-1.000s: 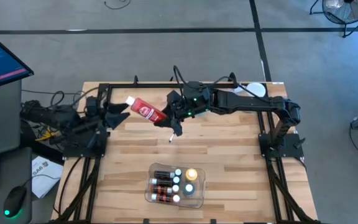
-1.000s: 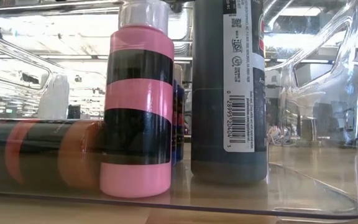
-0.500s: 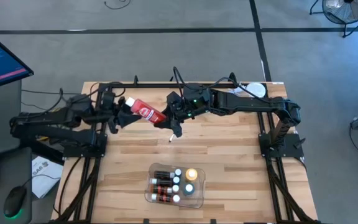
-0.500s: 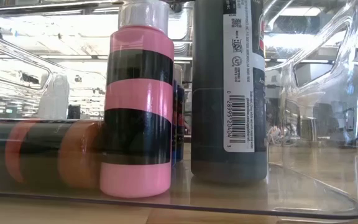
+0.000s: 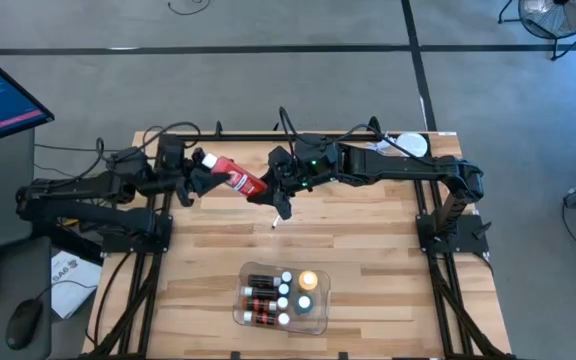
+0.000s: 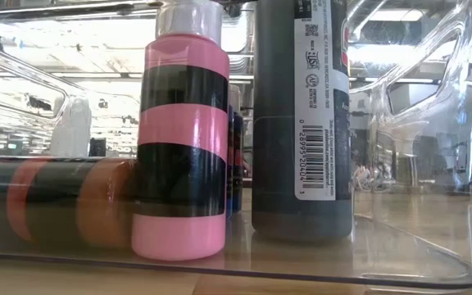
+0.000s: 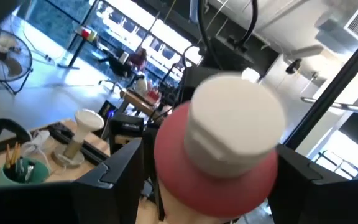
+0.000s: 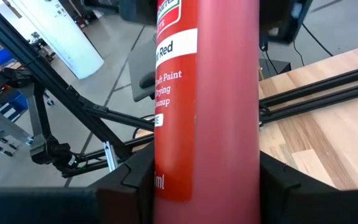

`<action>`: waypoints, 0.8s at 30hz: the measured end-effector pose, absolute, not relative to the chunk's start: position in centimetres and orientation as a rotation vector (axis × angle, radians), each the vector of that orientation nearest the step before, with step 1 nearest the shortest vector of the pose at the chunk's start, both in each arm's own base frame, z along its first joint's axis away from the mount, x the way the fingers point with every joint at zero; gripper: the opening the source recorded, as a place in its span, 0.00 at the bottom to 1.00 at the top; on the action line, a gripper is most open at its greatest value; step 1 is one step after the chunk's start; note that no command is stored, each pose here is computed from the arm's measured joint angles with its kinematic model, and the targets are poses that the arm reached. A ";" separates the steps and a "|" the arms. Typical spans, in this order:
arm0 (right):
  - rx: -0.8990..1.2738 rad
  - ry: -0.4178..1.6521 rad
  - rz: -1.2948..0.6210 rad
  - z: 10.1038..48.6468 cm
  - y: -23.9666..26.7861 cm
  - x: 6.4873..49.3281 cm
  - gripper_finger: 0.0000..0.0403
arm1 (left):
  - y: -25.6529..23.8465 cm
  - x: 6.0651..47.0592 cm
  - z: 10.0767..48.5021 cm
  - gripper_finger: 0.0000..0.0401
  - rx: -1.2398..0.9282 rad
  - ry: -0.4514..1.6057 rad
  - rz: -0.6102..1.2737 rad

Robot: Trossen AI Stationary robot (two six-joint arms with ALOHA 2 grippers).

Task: Pick & Place Paint Supplies
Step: Put the red paint bottle into the transparent bin

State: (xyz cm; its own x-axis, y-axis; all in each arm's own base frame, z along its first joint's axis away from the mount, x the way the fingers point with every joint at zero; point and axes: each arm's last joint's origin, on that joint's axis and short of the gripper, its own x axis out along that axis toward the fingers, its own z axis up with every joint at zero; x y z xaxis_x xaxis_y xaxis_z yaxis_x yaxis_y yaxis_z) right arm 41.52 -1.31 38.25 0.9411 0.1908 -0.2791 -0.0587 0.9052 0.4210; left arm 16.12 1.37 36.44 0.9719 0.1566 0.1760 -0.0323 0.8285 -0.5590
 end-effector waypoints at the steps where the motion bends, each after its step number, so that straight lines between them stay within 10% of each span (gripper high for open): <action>1: 0.421 0.322 0.131 38.3 -1.3 41.5 0.41 | 1.4 16.0 36.5 0.54 -0.585 -0.226 0.102; 16: 0.418 0.300 0.134 38.5 -1.3 41.6 0.41 | 1.4 16.0 36.4 0.53 -0.587 -0.218 0.103; 24: 0.421 0.298 0.118 38.4 -1.9 41.5 0.41 | 1.4 16.4 36.3 0.30 -0.587 -0.210 0.114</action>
